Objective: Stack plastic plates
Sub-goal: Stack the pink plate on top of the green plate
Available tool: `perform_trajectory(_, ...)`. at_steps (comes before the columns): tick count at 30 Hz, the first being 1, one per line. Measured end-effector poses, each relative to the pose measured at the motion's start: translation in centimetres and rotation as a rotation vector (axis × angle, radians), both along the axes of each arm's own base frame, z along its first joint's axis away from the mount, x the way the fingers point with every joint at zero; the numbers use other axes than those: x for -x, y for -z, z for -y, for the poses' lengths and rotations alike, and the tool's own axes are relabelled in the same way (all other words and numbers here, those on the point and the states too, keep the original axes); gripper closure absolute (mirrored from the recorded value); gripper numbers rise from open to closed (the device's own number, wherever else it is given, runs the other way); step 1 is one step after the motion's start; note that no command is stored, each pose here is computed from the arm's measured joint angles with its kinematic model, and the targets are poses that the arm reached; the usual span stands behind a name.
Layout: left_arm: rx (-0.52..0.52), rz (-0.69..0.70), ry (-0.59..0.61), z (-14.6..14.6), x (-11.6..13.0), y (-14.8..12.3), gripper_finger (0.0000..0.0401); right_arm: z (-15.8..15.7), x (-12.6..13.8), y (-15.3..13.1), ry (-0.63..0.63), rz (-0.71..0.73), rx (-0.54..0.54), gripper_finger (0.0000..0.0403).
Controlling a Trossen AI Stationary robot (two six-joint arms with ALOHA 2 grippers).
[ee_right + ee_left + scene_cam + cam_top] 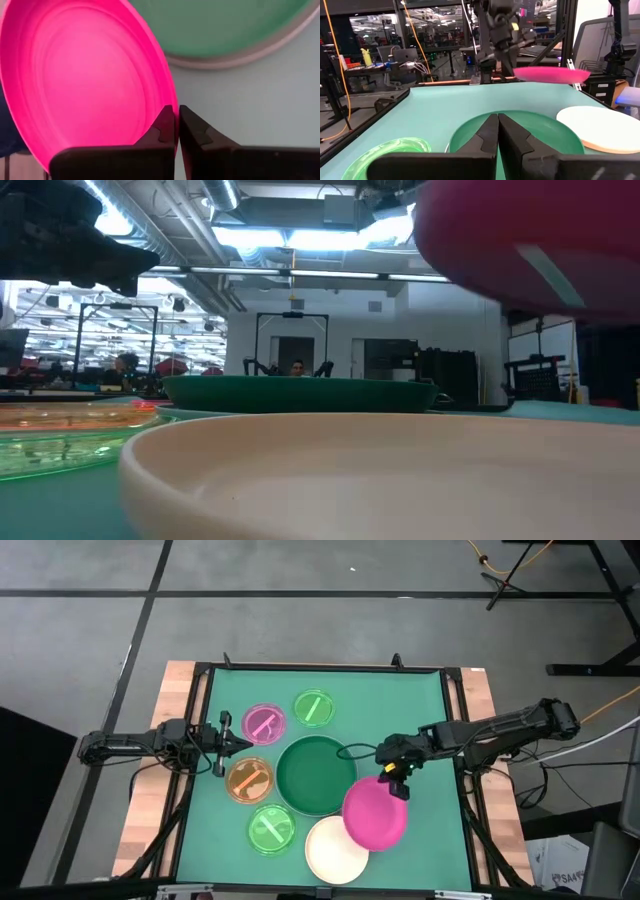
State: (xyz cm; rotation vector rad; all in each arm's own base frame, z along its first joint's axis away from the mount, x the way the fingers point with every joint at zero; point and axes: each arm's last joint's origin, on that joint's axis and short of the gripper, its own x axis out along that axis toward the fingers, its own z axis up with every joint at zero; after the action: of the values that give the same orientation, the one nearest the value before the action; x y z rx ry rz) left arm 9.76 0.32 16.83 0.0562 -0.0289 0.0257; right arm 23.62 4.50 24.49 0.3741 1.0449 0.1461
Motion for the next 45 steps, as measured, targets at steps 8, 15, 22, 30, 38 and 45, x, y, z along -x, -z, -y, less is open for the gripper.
perform_trajectory(8,0.0,0.0,0.0,0.0,0.0,0.0,0.0397,0.0,-1.2,-3.2,0.038,0.136,0.031,0.0403)
perform_trajectory(15,0.0,0.0,0.0,0.0,0.0,0.0,0.0397,-0.1,-2.4,-4.9,0.045,0.313,0.008,0.0403)
perform_trajectory(22,0.0,0.0,0.0,0.0,0.0,0.0,0.0397,1.9,-3.3,-5.7,0.15,0.427,0.035,0.0403)
perform_trajectory(30,0.0,0.0,0.0,0.0,0.0,0.0,0.0397,4.9,-4.8,-4.7,0.263,0.426,0.064,0.0403)
perform_trajectory(38,0.0,0.0,0.0,0.0,0.0,0.0,0.0397,7.5,-7.3,-1.3,0.339,0.336,0.084,0.0403)
perform_trajectory(45,0.0,-0.001,0.0,0.0,0.0,0.0,0.0397,9.4,-9.0,2.1,0.353,0.252,0.051,0.0403)
